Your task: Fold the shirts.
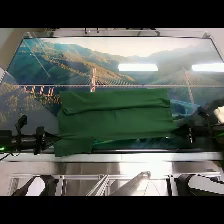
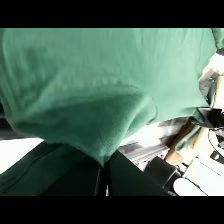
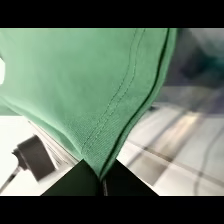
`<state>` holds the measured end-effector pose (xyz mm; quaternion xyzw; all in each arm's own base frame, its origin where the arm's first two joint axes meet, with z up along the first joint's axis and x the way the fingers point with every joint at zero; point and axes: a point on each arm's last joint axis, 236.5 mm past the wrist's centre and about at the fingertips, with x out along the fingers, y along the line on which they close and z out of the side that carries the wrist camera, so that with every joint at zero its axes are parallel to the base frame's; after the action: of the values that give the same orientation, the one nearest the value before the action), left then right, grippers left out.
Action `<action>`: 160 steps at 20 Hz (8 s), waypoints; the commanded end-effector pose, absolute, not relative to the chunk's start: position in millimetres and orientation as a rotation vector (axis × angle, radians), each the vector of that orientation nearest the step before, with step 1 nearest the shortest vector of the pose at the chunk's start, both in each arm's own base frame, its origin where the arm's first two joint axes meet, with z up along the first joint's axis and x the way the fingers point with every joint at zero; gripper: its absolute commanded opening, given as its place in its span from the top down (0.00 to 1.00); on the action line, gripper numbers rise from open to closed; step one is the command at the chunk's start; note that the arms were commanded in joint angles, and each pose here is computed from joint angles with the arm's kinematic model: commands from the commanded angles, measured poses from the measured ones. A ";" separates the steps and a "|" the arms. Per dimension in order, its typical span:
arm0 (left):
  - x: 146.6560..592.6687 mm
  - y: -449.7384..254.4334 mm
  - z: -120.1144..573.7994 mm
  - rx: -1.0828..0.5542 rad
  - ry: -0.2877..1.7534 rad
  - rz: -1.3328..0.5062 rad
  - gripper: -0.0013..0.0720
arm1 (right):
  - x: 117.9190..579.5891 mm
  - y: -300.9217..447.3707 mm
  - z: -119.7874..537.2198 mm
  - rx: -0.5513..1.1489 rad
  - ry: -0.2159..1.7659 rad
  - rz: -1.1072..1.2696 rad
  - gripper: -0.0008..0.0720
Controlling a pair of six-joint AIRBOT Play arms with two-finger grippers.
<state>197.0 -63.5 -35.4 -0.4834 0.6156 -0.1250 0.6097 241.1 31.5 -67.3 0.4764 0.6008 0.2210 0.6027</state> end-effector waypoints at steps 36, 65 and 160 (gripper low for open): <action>417.2 -57.6 -37.4 -0.800 1.483 -0.549 0.00 | 402.2 16.2 -66.4 0.796 0.963 0.404 0.40; 424.9 -170.7 35.5 -0.490 1.277 -0.678 0.96 | 434.8 38.3 -109.5 0.971 1.357 0.504 0.96; 214.2 -116.1 189.3 -0.447 0.896 -0.528 0.96 | 128.8 -318.3 36.7 0.981 0.850 -0.940 0.96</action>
<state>211.7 -117.1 188.0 -0.2143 0.4310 -0.2509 0.8398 205.4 -297.8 58.6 0.4249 0.3744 -0.3302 0.7552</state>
